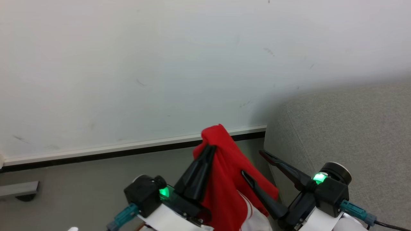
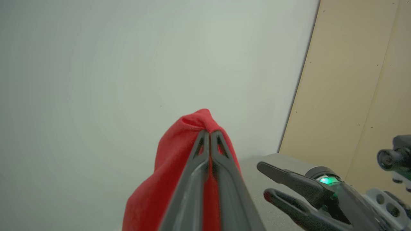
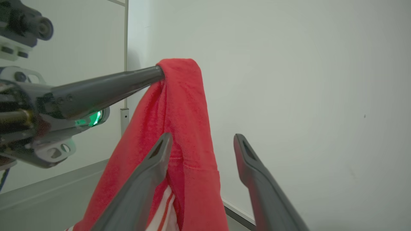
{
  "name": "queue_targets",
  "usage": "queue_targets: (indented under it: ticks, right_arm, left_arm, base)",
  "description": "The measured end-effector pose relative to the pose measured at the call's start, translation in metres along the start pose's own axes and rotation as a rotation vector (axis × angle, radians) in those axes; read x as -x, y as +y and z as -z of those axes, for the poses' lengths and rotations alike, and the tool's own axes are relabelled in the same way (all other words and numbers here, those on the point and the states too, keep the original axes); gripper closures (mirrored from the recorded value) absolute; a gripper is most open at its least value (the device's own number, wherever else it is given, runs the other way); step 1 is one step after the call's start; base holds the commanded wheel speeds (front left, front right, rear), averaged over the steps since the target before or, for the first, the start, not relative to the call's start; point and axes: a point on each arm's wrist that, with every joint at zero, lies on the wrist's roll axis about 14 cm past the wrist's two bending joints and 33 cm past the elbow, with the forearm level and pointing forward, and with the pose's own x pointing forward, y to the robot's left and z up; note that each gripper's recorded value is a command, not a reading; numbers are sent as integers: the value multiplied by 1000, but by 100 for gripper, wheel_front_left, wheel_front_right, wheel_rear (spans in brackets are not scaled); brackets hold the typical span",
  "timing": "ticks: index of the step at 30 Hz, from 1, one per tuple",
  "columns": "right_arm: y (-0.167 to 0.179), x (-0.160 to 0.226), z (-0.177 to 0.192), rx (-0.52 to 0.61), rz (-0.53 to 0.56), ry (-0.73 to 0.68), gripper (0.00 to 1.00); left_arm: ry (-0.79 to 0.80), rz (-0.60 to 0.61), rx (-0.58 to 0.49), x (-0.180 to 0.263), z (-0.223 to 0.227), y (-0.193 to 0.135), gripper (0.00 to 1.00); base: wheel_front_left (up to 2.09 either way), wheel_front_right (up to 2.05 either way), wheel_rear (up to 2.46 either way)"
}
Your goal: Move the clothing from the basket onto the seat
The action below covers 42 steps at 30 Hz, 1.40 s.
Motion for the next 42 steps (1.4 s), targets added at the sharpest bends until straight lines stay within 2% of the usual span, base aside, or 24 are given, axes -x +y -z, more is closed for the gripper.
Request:
queue_targets:
  ticks: [6,9,10,11,16,17,18,19,20,27,31,37,42]
  right_arm:
    - [5,-5,7,-33,-31,41,0]
    - [11,-7,10,-87,-39,45,0]
    - [14,-7,10,-105,-42,39,63]
    - [17,-7,10,-121,-52,38,100]
    - [17,-3,10,-152,-50,39,100]
    - [14,-1,8,-150,-40,34,100]
    - [9,1,7,-147,-28,31,100]
    - [4,3,6,-146,-13,27,100]
    - [0,6,5,-142,1,24,100]
    - [-48,35,-14,-85,155,-21,100]
    - [-79,66,-27,-35,272,-37,100]
    - [-117,126,-46,35,462,-55,100]
    - [-134,171,-59,84,596,-59,100]
  left_arm:
    - [12,103,62,0,-1,-37,100]
    - [18,148,105,1,-1,-55,100]
    - [20,157,114,1,-1,-58,100]
    - [24,165,121,2,0,-61,100]
    - [51,177,115,4,7,-63,100]
    - [54,175,113,4,8,-62,91]
    - [58,173,112,4,10,-62,59]
    - [64,169,110,4,12,-61,16]
    - [73,167,107,4,14,-60,0]
    - [163,184,101,8,43,-63,0]
    - [219,216,116,10,63,-74,0]
    - [294,312,169,15,90,-109,0]
    - [336,380,201,20,105,-133,0]
  base:
    - [0,0,0]
    - [0,0,0]
    - [0,0,0]
    - [0,0,0]
    - [0,0,0]
    - [0,0,0]
    - [0,0,0]
    - [0,0,0]
    - [0,0,0]
    - [0,0,0]
    - [0,0,0]
    - [0,0,0]
    - [0,0,0]
